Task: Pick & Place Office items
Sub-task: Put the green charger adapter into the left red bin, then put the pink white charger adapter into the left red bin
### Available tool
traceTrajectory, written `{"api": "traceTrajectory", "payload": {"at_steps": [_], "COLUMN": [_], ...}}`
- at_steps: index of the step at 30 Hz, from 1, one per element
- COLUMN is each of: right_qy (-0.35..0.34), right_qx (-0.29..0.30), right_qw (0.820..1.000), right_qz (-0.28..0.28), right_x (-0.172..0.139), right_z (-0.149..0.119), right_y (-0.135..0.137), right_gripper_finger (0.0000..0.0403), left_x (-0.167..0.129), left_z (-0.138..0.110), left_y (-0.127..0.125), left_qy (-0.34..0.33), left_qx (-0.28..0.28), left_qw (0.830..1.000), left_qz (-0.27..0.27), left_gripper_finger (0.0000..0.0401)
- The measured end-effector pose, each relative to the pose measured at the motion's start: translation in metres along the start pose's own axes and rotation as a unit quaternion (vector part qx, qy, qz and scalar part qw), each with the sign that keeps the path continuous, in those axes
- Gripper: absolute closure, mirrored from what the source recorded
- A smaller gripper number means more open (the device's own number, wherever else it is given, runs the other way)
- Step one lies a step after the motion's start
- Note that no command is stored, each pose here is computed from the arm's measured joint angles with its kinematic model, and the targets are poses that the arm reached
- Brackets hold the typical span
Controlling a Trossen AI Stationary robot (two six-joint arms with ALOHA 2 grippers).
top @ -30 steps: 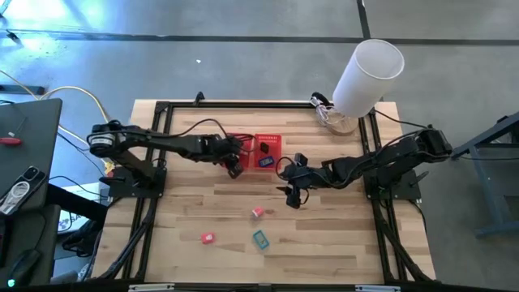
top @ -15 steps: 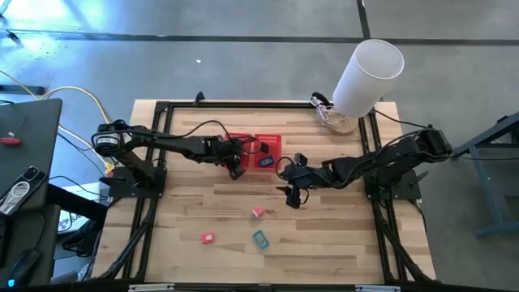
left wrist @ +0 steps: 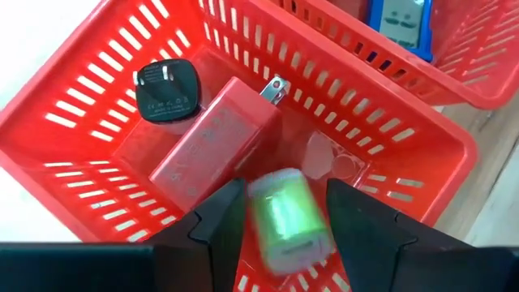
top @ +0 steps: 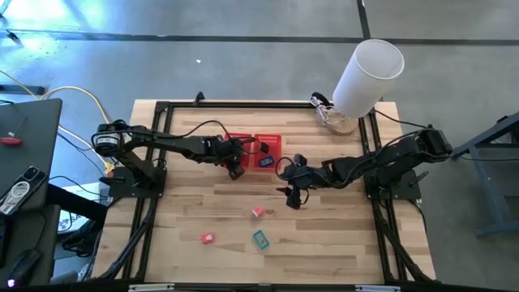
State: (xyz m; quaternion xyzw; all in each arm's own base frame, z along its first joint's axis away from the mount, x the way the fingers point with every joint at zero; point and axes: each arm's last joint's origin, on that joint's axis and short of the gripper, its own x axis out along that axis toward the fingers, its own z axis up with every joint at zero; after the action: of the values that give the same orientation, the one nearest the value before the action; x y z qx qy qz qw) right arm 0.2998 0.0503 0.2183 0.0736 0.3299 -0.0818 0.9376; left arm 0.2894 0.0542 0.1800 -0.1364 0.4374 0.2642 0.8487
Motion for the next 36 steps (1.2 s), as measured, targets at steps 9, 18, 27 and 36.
{"api": "traceTrajectory", "payload": {"at_steps": [9,18,27,36], "right_qy": [0.004,0.003,0.005,0.004], "right_qx": [0.001,-0.001,-0.001,-0.012], "right_qw": [1.000,1.000,1.000,1.000], "right_qz": [0.011,0.011,0.016,0.026], "right_x": [0.000,0.000,0.000,0.000], "right_z": [0.000,0.000,0.000,0.000], "right_y": [0.001,0.001,0.001,0.002], "right_gripper_finger": [0.0184,0.0184,0.0184,0.0184], "left_x": [-0.001,-0.018,-0.057,-0.092], "left_z": [0.000,0.006,0.006,-0.010], "left_y": [-0.001,0.001,-0.011,-0.042], "left_qy": [-0.002,-0.032,-0.096,-0.157], "left_qx": [0.009,0.027,0.075,0.162], "left_qw": [1.000,0.999,0.992,0.974], "left_qz": [0.004,-0.006,-0.018,-0.005], "left_gripper_finger": [0.0237,0.0237,0.0237,0.0237]}}
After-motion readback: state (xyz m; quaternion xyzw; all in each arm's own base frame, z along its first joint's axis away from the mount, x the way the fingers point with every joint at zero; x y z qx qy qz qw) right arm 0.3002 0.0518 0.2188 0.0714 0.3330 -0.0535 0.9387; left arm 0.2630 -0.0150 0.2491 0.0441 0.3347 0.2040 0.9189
